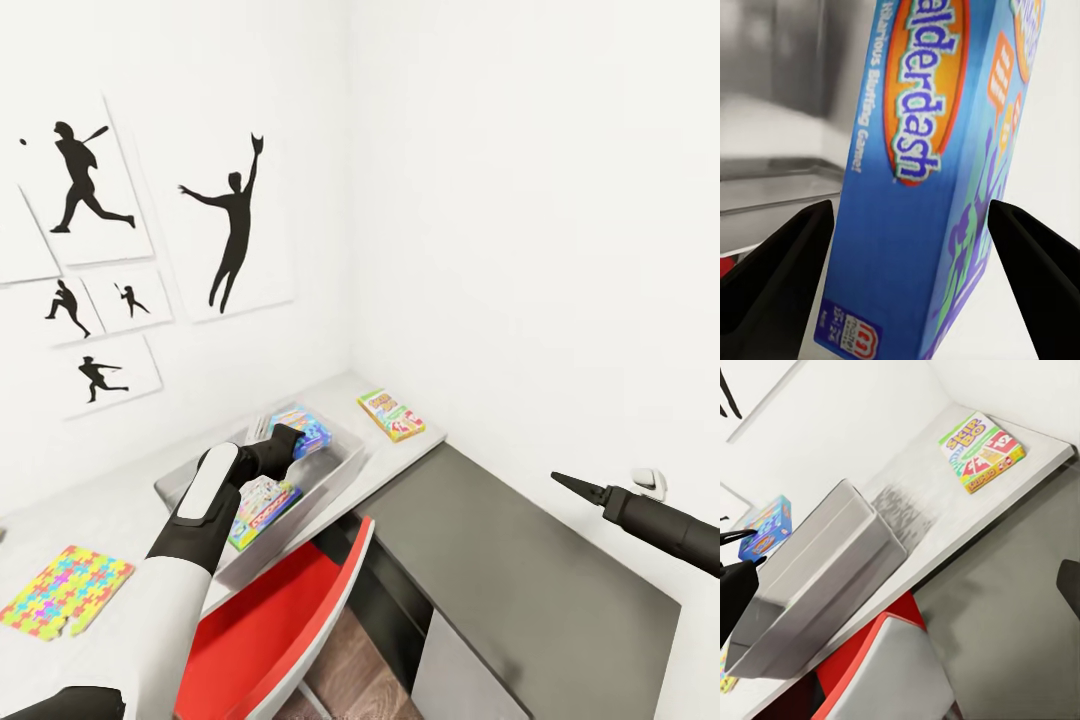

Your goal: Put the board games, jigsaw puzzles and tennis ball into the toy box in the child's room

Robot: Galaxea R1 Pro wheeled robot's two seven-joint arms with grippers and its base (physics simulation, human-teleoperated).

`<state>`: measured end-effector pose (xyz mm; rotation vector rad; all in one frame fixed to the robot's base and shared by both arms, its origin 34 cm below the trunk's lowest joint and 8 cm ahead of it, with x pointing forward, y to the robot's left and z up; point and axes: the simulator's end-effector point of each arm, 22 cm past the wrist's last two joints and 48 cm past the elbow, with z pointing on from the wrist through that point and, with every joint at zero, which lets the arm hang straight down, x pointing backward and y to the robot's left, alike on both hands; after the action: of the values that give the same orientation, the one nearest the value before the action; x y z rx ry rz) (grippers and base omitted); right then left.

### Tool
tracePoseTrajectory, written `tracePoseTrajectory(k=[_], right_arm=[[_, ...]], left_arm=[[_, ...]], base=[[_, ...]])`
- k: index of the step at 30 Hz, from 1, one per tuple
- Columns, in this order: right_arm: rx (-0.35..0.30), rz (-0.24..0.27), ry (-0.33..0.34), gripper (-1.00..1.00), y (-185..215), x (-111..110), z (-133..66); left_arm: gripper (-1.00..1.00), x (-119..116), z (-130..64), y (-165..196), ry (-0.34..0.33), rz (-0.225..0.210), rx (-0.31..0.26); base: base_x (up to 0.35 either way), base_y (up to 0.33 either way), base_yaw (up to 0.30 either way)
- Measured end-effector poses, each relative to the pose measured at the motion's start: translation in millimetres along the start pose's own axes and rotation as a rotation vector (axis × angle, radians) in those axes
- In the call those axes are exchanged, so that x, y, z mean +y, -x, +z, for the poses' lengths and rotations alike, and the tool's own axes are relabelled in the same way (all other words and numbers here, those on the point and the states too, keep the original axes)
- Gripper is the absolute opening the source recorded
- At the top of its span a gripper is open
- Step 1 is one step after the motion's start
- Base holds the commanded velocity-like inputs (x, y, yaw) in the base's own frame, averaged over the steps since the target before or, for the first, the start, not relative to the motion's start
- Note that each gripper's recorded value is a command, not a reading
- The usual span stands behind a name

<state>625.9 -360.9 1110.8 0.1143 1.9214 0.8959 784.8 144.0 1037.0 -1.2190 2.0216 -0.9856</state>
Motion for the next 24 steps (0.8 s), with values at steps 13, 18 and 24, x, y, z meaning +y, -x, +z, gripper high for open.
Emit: tracePoseTrajectory(k=[13,18,24], right_arm=[[0.015,0.011,-0.009,1.00,-7,-7,4.6],[0.021,0.015,-0.013,1.00,-10,-10,6.3],[0.028,0.021,-0.017,1.00,-13,-14,8.3]], left_arm=[[-1.00,11,8.3,-1,0.018,-0.006,0.004],[-1.00,15,11.4,-1,0.022,-0.009,0.006],[-1.00,18,14.9,-1,0.025,-0.012,0.007]], base=[[0.000,0.000,0.000],[0.000,0.000,0.000],[0.000,0.000,0.000]])
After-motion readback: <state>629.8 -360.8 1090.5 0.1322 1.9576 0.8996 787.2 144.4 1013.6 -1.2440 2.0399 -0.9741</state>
